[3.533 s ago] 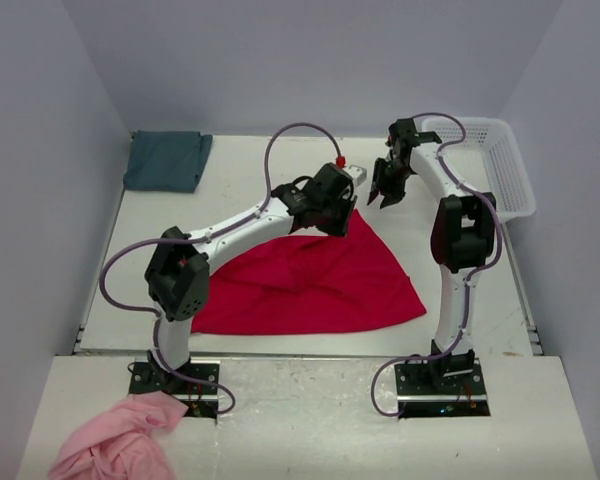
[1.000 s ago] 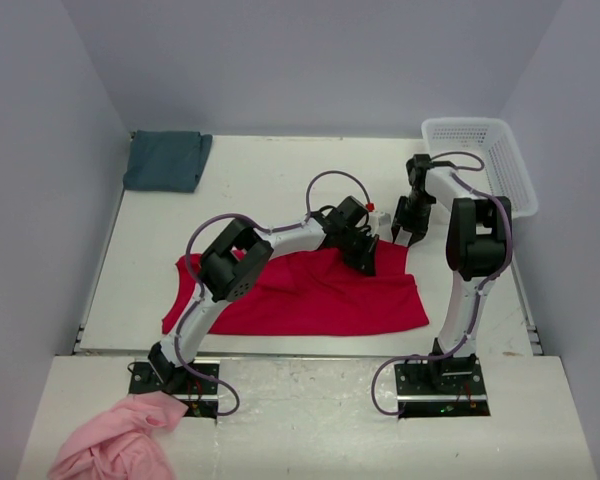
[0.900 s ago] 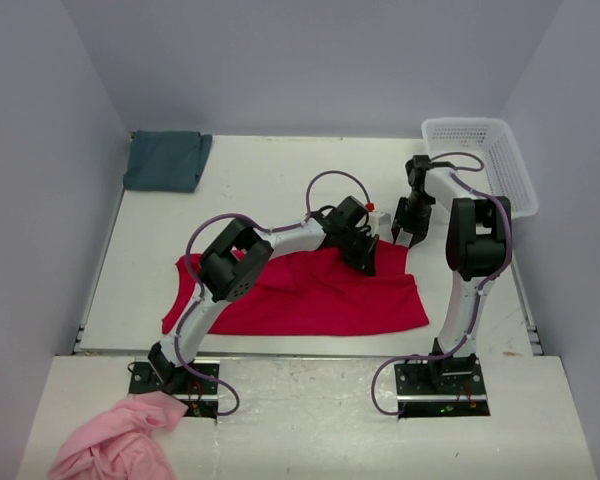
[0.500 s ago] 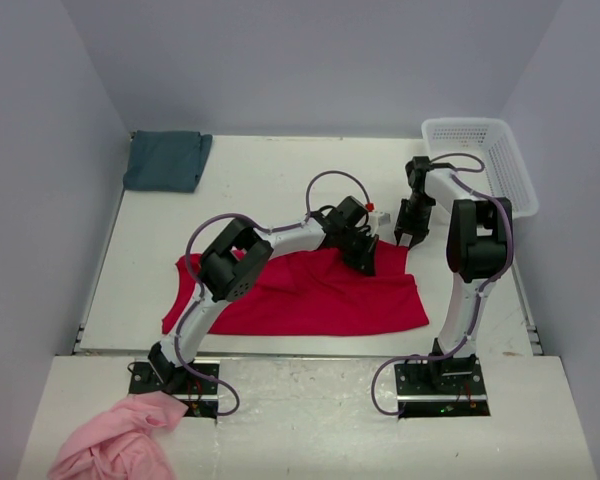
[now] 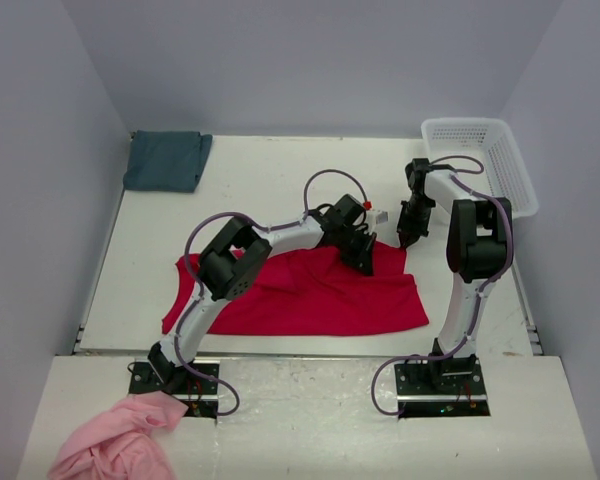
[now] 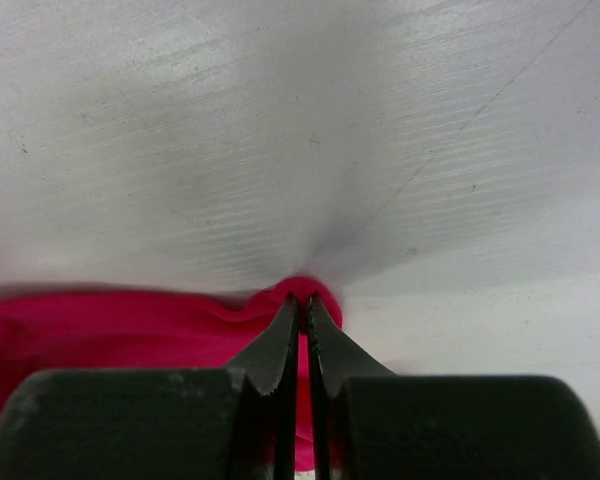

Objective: Fold and stack the t-shirts
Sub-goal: Grap the side of the flattened tshirt furthest away from the robot with both arms

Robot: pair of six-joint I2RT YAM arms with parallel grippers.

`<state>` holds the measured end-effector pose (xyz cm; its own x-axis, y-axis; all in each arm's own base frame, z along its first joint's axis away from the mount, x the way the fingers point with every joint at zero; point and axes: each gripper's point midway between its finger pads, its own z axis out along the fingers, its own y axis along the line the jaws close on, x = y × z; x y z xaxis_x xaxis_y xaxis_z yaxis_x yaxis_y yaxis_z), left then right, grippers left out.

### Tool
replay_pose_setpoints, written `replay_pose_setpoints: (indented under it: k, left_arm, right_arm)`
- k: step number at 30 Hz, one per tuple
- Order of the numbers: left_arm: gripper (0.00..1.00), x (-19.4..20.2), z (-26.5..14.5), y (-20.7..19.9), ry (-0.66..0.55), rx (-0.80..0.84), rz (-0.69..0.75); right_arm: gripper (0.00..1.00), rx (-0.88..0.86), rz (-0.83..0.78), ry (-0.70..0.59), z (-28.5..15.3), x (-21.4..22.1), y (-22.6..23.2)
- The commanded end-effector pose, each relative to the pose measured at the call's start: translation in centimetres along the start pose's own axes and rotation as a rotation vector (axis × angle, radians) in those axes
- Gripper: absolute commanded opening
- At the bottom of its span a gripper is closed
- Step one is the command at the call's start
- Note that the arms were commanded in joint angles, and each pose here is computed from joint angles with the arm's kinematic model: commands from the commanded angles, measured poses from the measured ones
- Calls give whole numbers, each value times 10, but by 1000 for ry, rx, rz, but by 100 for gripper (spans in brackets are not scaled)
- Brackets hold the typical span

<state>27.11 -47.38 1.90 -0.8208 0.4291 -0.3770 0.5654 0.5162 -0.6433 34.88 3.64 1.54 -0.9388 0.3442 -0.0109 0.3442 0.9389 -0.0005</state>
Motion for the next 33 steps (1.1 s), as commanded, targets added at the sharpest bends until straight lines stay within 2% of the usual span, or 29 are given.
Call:
replay_pose_setpoints:
  k: [1,4,9,10,12,13,15,16,18,20,22,23,24,26,29,33]
  left_arm:
    - [0,-10,-17,1,-25,-35,6]
    - [0,-18,-22,7,-49,-91,17]
    - [2,-55,-56,11,-183,-264,48]
    - [10,-59,-68,7,-192,-294,50]
    - [17,-78,-90,6,-255,-380,58]
    - [26,-82,-100,6,-271,-413,56]
    - [38,-90,-132,11,-309,-517,33]
    - [39,-84,-148,17,-298,-579,2]
    - [39,-79,-176,43,-308,-696,-56]
    - [35,-54,-203,75,-262,-785,-134]
    - [20,-40,-228,95,-268,-829,-182]
    - [13,-15,-226,111,-215,-853,-205]
    - [7,-8,-228,116,-208,-856,-208]
    - [7,14,-230,129,-155,-887,-213]
    - [15,38,-223,139,-98,-905,-227]
    - [24,45,-218,137,-93,-873,-231]
  right_arm:
    - [0,-14,38,-84,-22,-10,0]
    - [0,-13,39,-121,-31,-19,0]
    - [0,-51,35,-196,-53,-37,8]
    - [0,-67,30,-196,-55,-36,11]
    - [0,-76,27,-199,-54,-36,14]
    - [0,-78,24,-201,-54,-35,15]
    - [0,-82,14,-206,-55,-34,18]
    - [0,-86,8,-206,-55,-33,20]
    - [0,-95,-1,-219,-60,-32,23]
    - [0,-109,-14,-231,-64,-31,29]
    - [0,-109,-26,-235,-66,-30,32]
    - [0,-110,-29,-234,-67,-29,33]
    - [0,-111,-31,-236,-66,-28,33]
    - [0,-113,-40,-239,-67,-27,36]
    - [0,-115,-46,-241,-67,-27,37]
    - [0,-115,-47,-242,-67,-25,37]
